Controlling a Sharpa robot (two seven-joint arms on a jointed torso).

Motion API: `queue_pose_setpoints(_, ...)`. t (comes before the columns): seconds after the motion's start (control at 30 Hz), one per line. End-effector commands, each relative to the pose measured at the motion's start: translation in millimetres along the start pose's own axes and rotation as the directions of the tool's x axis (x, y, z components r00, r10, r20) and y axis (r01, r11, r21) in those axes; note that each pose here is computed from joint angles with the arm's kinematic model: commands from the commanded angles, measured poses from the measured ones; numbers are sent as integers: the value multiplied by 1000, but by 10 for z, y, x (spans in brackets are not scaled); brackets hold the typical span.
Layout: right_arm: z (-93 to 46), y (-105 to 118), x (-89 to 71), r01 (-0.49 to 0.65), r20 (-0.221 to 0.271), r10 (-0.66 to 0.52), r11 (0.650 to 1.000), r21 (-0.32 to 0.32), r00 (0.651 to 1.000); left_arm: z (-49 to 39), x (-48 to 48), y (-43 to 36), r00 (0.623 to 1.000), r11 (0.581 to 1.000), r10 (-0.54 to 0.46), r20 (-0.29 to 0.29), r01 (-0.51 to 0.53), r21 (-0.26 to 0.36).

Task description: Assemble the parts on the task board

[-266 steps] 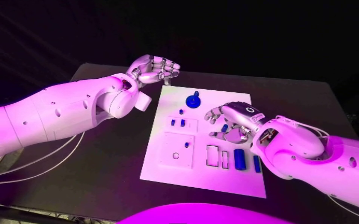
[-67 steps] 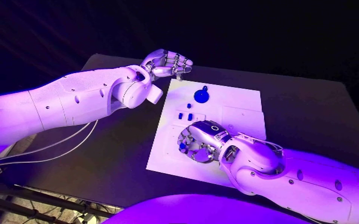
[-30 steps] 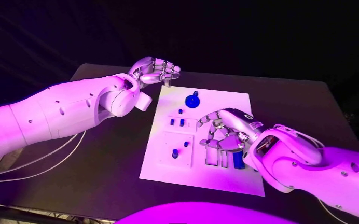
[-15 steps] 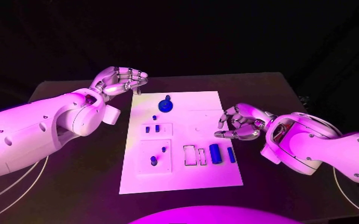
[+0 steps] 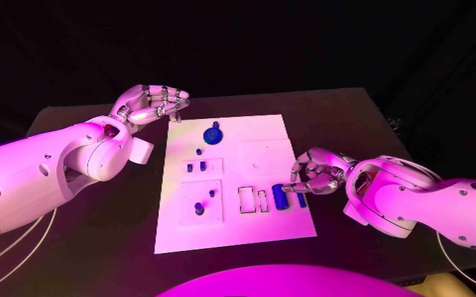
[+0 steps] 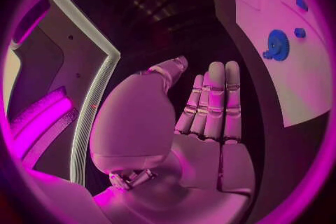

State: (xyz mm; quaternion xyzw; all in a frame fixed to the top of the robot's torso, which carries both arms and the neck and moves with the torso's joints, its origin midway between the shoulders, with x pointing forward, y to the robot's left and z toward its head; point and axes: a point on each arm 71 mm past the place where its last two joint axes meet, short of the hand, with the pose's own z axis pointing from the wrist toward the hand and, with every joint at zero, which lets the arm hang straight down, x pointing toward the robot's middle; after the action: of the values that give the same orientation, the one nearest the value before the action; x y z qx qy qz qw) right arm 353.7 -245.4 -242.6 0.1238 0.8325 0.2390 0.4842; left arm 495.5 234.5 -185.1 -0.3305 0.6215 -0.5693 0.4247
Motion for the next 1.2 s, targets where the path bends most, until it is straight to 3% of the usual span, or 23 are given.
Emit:
queue_pose_setpoints(0.03, 23, -25, 46, 74, 22, -74, 997, 30, 997, -3, 20, -19, 1000, 1000, -16, -9, 16, 22)
queue_pose_setpoints(0.67, 152, 20, 364, 135, -78, -131, 990, 47, 988, -5, 27, -12, 1000, 1000, -19, -16, 19, 14)
queue_pose_setpoints(1.2, 201, 8, 438, 143, -97, -136, 987, 71, 986, -6, 31, -10, 1000, 1000, -21, -21, 21, 11)
